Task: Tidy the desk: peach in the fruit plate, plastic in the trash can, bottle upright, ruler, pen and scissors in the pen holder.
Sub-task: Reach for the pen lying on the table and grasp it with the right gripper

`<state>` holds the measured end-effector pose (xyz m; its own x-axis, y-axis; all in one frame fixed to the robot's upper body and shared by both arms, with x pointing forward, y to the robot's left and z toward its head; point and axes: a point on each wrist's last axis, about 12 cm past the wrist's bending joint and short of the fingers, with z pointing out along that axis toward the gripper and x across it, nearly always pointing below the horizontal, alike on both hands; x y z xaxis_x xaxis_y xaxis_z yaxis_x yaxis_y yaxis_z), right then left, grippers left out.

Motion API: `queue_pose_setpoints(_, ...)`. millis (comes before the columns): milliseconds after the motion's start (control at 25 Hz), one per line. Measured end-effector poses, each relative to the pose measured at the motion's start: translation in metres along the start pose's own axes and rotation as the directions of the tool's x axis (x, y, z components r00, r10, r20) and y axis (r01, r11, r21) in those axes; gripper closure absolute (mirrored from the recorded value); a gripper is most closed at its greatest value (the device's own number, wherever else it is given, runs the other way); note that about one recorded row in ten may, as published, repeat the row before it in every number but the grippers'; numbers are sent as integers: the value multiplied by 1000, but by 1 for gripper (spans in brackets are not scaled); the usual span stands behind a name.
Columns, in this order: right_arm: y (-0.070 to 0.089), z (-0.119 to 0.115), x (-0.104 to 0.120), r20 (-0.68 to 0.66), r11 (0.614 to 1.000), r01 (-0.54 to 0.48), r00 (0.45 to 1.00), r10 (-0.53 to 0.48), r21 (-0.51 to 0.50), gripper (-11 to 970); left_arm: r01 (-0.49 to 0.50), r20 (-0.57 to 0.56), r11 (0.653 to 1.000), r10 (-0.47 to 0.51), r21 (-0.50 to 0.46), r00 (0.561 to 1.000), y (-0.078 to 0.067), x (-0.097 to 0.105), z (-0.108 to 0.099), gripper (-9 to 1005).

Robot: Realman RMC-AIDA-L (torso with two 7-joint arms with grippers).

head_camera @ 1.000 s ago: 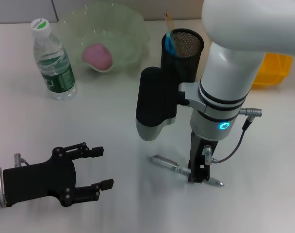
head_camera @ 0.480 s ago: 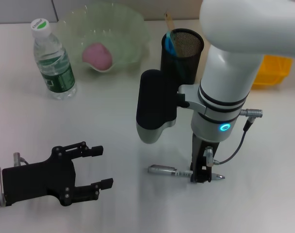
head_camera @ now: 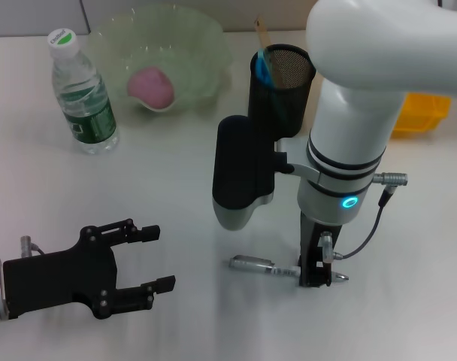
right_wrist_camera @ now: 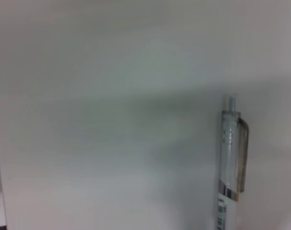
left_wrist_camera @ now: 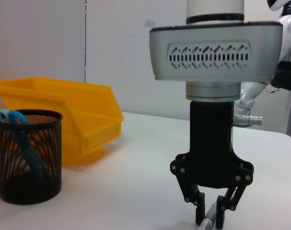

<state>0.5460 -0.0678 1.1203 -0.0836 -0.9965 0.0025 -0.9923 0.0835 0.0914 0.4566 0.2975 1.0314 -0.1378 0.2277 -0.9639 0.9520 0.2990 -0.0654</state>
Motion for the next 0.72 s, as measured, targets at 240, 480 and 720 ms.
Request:
queue_pose_setpoints(240, 1, 1, 0, -3, 1000, 4, 1000, -4, 1, 757, 0, 0, 1000, 0, 0, 1000, 0, 0, 0, 242)
queue_pose_setpoints(480, 1, 1, 0, 1, 1000, 5, 1000, -5, 1, 799, 0, -1, 1000, 0, 0, 1000, 0, 0, 0, 242)
queue_pose_setpoints(720, 1, 0, -1, 9, 1000, 1, 1000, -1, 1, 825, -1, -1, 1000, 1, -1, 1000, 0, 0, -1, 242)
